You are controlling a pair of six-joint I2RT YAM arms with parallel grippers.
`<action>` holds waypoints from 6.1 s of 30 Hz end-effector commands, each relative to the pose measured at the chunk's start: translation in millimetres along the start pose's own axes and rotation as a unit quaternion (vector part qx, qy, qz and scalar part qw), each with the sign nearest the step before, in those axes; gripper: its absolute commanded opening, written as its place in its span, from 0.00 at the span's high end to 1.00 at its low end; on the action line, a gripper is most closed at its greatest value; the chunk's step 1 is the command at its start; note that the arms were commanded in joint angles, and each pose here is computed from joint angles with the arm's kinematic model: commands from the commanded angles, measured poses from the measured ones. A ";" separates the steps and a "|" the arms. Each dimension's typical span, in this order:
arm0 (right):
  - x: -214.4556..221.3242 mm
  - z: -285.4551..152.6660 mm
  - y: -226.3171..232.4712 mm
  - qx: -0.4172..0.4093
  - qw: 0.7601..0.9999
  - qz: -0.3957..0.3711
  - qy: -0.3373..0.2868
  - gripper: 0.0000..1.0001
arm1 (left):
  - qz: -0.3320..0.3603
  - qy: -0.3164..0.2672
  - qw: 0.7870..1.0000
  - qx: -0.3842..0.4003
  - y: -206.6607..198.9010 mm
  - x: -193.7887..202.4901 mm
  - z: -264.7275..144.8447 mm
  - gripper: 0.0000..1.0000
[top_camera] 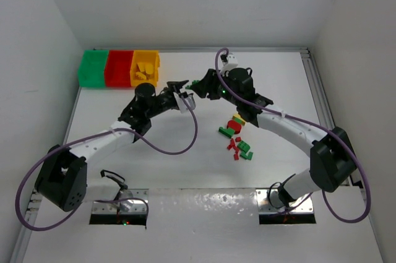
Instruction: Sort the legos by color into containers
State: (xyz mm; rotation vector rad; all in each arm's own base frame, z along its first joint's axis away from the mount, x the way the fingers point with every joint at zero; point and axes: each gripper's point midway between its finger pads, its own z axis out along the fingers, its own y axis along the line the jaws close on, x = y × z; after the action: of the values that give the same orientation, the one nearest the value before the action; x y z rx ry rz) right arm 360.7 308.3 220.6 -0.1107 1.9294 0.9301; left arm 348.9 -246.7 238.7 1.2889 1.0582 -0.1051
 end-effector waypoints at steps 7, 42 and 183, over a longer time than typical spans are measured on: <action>-32.3 -10.9 34.6 -0.048 0.998 -0.004 -0.047 1.00 | -0.018 -0.005 0.998 0.058 -7.2 -5.0 14.8 0.63; -29.7 -31.0 26.8 -0.042 0.997 -0.053 0.034 0.27 | 0.040 0.033 0.991 0.122 -32.9 16.2 -7.1 1.00; -21.8 -19.0 22.1 -0.079 0.994 -0.058 0.036 1.00 | -0.084 0.058 0.973 0.205 52.1 44.4 -71.4 0.20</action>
State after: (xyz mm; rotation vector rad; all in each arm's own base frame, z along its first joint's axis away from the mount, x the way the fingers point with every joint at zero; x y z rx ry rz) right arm 361.8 287.7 228.0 -0.3407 1.9871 0.8700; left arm 392.4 -128.4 264.9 1.5114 1.4508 -0.2669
